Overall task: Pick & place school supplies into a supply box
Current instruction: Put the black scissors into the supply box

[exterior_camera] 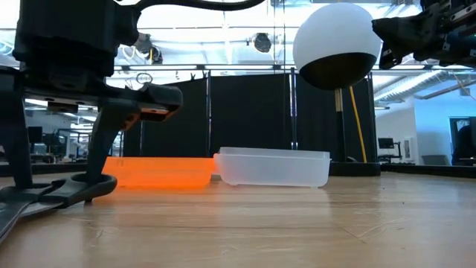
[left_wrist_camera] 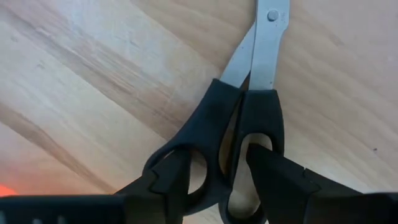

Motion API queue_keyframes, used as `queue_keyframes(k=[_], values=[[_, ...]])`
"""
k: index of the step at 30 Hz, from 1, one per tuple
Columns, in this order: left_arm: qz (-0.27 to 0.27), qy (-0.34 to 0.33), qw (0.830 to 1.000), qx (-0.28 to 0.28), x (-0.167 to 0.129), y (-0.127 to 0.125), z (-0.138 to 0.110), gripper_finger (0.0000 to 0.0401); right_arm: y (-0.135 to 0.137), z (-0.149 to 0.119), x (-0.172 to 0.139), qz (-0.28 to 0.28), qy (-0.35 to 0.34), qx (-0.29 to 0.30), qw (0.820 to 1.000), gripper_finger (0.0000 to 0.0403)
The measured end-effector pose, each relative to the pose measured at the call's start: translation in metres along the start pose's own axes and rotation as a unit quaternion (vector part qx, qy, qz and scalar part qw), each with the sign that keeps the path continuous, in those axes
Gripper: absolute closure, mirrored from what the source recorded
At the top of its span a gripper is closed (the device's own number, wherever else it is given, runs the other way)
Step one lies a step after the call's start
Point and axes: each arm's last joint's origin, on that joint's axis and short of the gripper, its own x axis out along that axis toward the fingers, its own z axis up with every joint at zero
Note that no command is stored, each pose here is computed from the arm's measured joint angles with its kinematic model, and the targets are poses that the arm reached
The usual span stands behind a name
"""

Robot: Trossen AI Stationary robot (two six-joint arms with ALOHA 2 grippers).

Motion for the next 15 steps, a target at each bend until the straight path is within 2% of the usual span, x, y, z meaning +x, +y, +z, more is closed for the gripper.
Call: queue_keyframes(k=[3, 9, 15], values=[[0.000, -0.003, 1.000, 0.003, 0.0009, 0.0006, -0.0012, 0.0247, 0.0001, -0.0010, 0.0000, 0.001, 0.005, 0.000, 1.000, 0.0403], [-0.003, -0.011, 1.000, 0.029, 0.0011, 0.0004, -0.0001, 0.0335, 0.0001, -0.0011, 0.0000, 0.001, 0.005, 0.000, 1.000, 0.0403], [0.005, -0.007, 1.000, 0.026, -0.0014, 0.0004, 0.0014, 0.0336, 0.0001, -0.0010, 0.0000, 0.000, 0.005, 0.000, 1.000, 0.0403]])
